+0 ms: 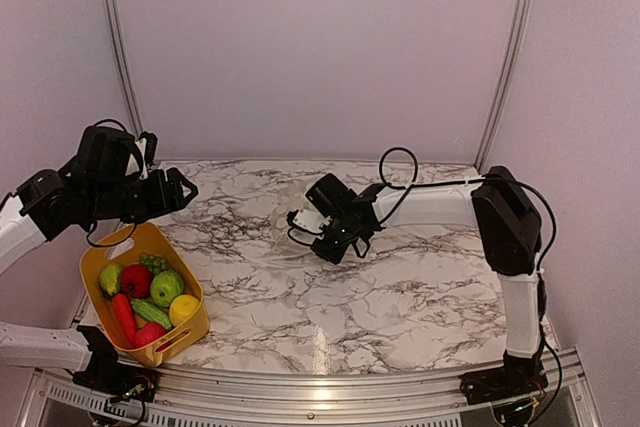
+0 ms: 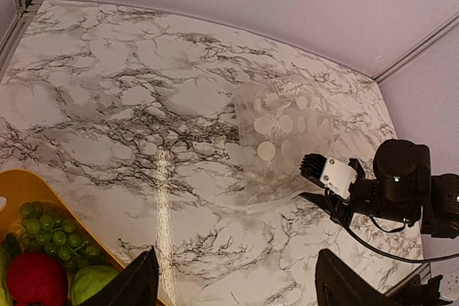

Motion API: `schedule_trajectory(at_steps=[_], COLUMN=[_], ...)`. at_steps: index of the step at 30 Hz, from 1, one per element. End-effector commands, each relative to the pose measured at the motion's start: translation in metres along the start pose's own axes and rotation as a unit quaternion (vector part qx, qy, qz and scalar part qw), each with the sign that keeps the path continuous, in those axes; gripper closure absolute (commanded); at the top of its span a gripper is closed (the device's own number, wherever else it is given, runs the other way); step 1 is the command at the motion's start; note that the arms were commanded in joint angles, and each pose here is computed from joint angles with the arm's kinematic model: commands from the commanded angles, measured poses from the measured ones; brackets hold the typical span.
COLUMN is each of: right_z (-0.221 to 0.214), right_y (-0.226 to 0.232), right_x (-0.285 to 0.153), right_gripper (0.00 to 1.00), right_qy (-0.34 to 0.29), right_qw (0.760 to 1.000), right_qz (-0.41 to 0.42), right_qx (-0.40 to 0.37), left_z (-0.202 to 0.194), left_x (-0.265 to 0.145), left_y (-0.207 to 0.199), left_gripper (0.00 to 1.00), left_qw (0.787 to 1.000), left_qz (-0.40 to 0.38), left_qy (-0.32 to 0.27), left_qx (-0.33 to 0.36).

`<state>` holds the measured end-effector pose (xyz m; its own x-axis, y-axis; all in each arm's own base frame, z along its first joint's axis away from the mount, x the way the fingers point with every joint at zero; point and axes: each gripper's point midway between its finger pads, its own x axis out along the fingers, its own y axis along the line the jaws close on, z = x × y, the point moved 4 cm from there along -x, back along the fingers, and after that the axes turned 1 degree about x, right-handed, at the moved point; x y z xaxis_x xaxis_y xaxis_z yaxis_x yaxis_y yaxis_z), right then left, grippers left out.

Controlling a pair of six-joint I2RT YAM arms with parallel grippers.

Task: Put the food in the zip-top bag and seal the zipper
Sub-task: Pick up the zipper food storage bag from the center of the board.

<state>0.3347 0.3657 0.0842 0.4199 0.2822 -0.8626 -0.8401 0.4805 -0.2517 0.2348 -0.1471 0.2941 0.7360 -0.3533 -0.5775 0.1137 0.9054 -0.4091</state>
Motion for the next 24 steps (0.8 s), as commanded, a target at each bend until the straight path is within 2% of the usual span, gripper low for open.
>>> schedule_trajectory(at_steps=[1, 6, 8, 12, 14, 24], right_z=[0.015, 0.025, 0.032, 0.049, 0.054, 0.071], right_y=[-0.006, -0.02, -0.029, -0.04, -0.044, -0.042], right_x=[0.005, -0.003, -0.016, -0.056, -0.074, -0.13], right_gripper=[0.66, 0.93, 1.0, 1.0, 1.0, 1.0], right_qy=[0.002, -0.002, -0.01, -0.046, -0.054, -0.116], right_qw=[1.0, 0.997, 0.995, 0.992, 0.99, 0.97], right_qz=[-0.028, -0.068, -0.087, -0.09, -0.082, -0.023], right_qx=[0.006, 0.026, 0.04, 0.072, 0.096, 0.211], left_z=[0.001, -0.007, -0.007, -0.007, -0.005, 0.008], left_x=[-0.002, 0.006, 0.011, 0.024, 0.03, 0.072], left_y=[0.0, 0.0, -0.001, 0.012, 0.01, -0.065], left_gripper=[0.23, 0.24, 0.25, 0.26, 0.25, 0.25], left_qw=[1.0, 1.0, 1.0, 0.998, 0.999, 0.993], left_qz=[0.006, -0.001, -0.007, 0.047, 0.046, -0.112], left_qy=[0.005, 0.015, 0.011, 0.0, -0.005, -0.028], left_qx=[-0.001, -0.013, -0.027, -0.029, -0.022, -0.033])
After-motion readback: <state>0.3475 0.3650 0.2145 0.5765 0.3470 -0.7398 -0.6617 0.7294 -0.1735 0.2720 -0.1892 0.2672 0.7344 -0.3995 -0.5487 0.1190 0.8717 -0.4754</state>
